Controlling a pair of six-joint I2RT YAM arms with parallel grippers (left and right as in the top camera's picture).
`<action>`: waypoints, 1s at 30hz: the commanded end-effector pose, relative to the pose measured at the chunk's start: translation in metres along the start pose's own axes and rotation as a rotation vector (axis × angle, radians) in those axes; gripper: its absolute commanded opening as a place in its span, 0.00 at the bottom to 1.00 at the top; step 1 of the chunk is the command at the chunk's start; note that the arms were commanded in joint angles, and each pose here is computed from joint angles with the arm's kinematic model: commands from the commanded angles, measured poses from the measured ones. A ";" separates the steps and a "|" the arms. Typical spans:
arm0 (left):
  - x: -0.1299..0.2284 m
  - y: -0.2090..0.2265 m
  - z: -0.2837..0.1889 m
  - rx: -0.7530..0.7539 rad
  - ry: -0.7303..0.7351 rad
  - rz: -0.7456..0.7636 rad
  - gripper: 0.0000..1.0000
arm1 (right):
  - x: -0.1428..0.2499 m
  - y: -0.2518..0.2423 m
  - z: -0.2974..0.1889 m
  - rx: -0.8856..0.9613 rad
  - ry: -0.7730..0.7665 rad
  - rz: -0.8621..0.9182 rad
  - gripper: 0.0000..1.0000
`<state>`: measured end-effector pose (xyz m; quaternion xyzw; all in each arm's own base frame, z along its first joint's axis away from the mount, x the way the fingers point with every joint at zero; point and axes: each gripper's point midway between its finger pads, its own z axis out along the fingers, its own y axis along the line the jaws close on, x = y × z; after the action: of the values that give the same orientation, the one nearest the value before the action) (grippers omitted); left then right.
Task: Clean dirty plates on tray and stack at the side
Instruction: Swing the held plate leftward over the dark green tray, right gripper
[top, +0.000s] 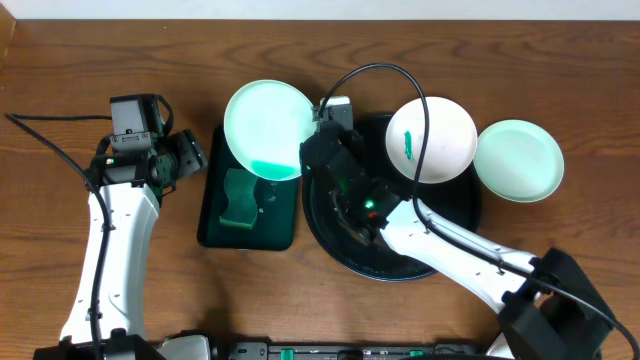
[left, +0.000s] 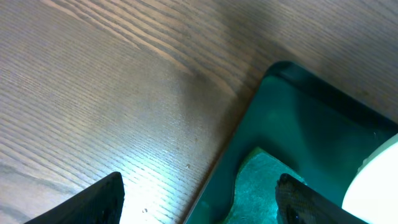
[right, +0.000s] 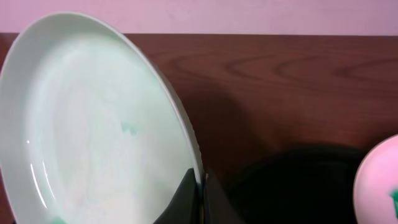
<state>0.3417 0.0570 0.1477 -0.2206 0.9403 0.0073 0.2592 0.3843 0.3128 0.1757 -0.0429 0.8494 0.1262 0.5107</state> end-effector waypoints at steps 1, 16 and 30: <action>-0.002 0.002 0.000 -0.013 -0.004 -0.007 0.78 | 0.000 0.005 0.007 0.009 -0.017 -0.046 0.01; -0.002 0.002 0.000 -0.013 -0.004 -0.007 0.79 | -0.064 0.038 -0.019 0.101 -0.332 -0.541 0.01; -0.002 0.002 0.000 -0.013 -0.004 -0.007 0.78 | -0.101 0.081 -0.069 0.159 -0.555 -0.747 0.01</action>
<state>0.3416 0.0570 0.1477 -0.2206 0.9403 0.0075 0.2590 0.3615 0.3666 0.2933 -0.2557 0.6356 -0.0877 0.7232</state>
